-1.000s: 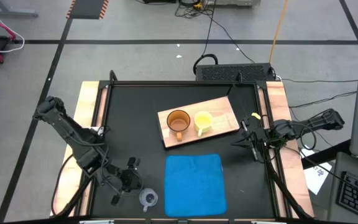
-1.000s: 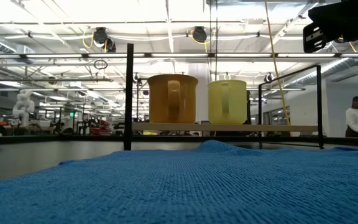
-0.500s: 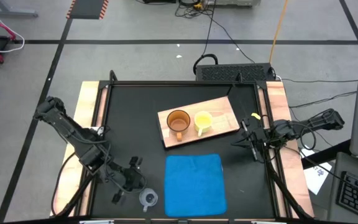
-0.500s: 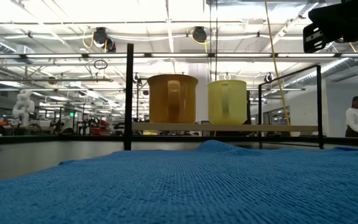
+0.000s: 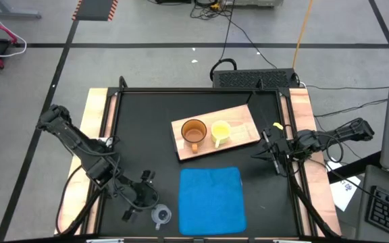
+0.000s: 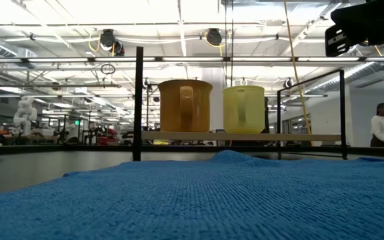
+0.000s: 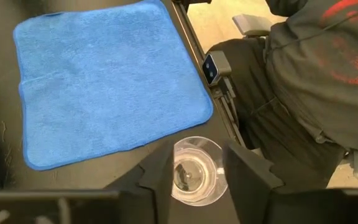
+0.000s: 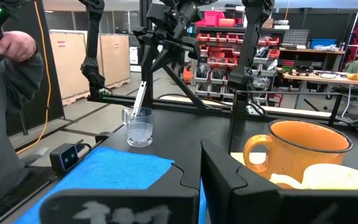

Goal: Stack small to large cups/mugs on shelf
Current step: Put the transparent mug on the shelf

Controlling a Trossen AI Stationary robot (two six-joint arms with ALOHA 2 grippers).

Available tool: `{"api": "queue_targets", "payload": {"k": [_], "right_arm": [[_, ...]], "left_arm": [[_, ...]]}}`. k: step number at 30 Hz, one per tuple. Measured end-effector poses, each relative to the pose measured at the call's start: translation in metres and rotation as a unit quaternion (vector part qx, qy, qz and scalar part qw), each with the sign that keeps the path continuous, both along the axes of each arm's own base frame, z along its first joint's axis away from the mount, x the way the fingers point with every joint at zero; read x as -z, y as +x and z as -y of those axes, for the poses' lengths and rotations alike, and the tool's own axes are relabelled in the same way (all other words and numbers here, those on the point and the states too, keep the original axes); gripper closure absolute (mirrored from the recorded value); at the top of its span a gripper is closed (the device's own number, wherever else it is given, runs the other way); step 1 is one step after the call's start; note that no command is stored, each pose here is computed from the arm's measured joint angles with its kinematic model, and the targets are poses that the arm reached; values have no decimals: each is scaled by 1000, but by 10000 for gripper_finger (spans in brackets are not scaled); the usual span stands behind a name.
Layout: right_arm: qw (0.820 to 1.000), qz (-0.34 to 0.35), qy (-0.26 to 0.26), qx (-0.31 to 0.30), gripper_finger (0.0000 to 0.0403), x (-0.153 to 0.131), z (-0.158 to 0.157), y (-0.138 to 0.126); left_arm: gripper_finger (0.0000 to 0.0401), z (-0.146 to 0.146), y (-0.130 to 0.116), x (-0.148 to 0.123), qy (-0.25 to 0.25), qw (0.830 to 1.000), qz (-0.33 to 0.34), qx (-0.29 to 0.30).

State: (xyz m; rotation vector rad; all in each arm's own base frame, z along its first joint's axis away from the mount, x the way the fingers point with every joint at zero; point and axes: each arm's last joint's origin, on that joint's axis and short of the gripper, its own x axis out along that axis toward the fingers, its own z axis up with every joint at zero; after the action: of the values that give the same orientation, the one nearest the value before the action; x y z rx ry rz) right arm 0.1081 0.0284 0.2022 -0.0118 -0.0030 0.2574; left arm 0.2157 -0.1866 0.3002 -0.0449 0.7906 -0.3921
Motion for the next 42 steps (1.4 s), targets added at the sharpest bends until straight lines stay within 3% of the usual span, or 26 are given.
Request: {"api": "queue_targets", "payload": {"k": [11,26,42], "right_arm": [[1000,0,0,0,403,0,0,0],[1000,0,0,0,403,0,0,0],[1000,-1,2,0,403,0,0,0]], "left_arm": [[194,-1,1,0,-2,1000,0,-5],[192,-11,32,43,23,991,-117,-58],[192,-7,53,78,-8,978,-198,-57]]}}
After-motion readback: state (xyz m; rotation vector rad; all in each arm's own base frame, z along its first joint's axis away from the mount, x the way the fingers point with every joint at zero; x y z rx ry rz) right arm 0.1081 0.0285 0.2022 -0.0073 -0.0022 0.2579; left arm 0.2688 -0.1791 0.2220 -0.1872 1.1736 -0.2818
